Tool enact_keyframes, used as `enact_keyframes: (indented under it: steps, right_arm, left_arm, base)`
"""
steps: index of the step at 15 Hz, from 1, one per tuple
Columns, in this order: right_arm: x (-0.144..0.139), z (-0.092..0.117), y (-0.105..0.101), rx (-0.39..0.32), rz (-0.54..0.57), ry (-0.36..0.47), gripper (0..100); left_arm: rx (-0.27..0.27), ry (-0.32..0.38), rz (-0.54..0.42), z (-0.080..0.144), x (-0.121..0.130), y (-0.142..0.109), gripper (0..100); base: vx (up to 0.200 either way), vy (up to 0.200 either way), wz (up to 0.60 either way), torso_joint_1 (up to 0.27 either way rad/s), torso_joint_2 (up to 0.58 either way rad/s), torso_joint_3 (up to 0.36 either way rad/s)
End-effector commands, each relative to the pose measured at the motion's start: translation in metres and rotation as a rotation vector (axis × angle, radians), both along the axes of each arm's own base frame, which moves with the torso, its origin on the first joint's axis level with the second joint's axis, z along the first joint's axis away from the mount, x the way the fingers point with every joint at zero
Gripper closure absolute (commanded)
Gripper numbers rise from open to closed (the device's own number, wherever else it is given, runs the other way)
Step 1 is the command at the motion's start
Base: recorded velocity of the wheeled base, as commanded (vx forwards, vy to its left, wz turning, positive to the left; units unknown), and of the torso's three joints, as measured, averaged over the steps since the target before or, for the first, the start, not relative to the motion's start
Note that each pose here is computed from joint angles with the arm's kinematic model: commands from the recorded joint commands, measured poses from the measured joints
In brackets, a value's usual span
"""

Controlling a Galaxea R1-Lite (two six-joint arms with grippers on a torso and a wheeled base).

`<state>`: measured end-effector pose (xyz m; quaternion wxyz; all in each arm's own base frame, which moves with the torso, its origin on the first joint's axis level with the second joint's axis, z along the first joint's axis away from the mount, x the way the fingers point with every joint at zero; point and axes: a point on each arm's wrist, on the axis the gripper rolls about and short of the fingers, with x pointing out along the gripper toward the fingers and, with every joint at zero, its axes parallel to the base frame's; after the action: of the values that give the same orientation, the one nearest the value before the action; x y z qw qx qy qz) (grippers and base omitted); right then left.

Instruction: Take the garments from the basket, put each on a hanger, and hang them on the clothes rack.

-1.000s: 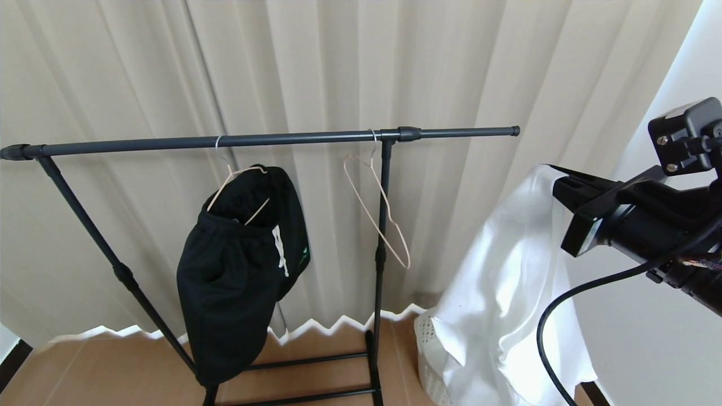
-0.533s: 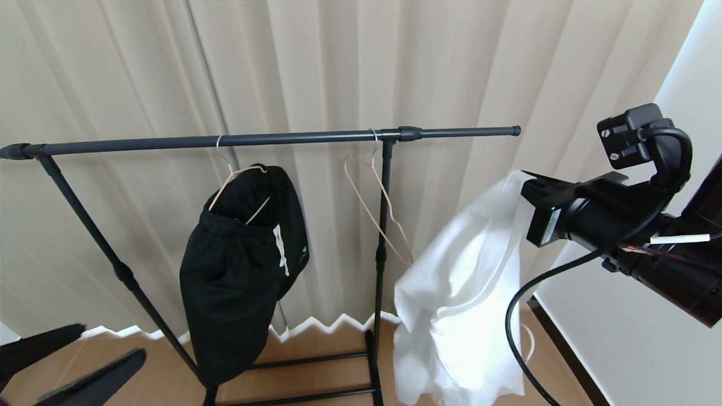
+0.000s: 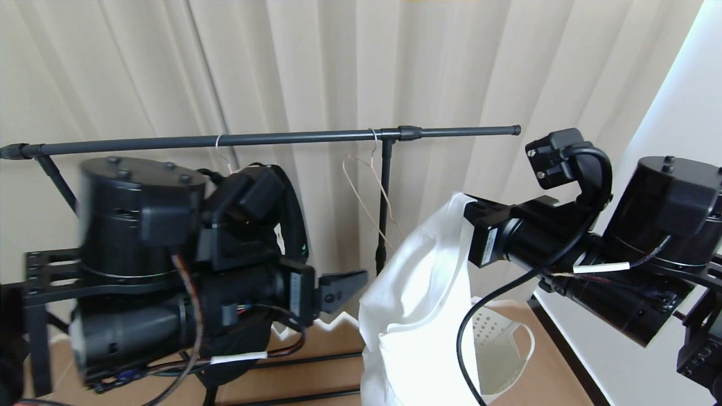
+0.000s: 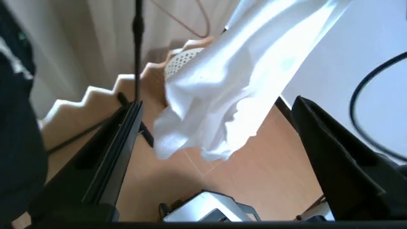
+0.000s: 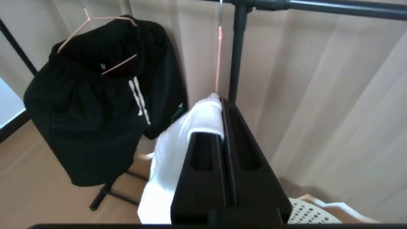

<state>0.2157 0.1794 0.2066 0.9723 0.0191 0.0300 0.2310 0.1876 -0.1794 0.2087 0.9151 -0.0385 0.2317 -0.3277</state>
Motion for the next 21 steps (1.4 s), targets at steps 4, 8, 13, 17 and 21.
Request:
enact_keyframes:
  steps: [4,8,13,17,21]
  right_arm:
    - [-0.004,-0.009,0.018,-0.007,0.048,0.033,100]
    - [-0.004,-0.008,0.017,-0.004,0.008,0.023,100]
    - [-0.007,-0.007,0.019,-0.004,0.010,0.020,100]
    - [-0.008,-0.004,0.018,0.003,0.005,0.012,100]
    - [-0.008,-0.003,0.018,0.007,0.002,0.008,100]
  left_arm:
    - [0.046,0.042,-0.106,-0.031,0.020,-0.073,0]
    - [0.006,0.043,-0.004,-0.033,0.031,-0.100,0]
    - [-0.005,-0.004,0.101,-0.031,0.042,-0.120,0]
    - [0.015,-0.031,0.178,-0.033,0.047,-0.122,0]
    - [0.032,-0.030,0.231,-0.038,0.048,-0.119,0]
  base:
    - [0.000,0.000,0.00,0.000,0.00,0.000]
    - [0.000,0.000,0.00,0.000,0.00,0.000]
    - [0.000,0.000,0.00,0.000,0.00,0.000]
    - [0.000,0.000,0.00,0.000,0.00,0.000]
    - [0.000,0.000,0.00,0.000,0.00,0.000]
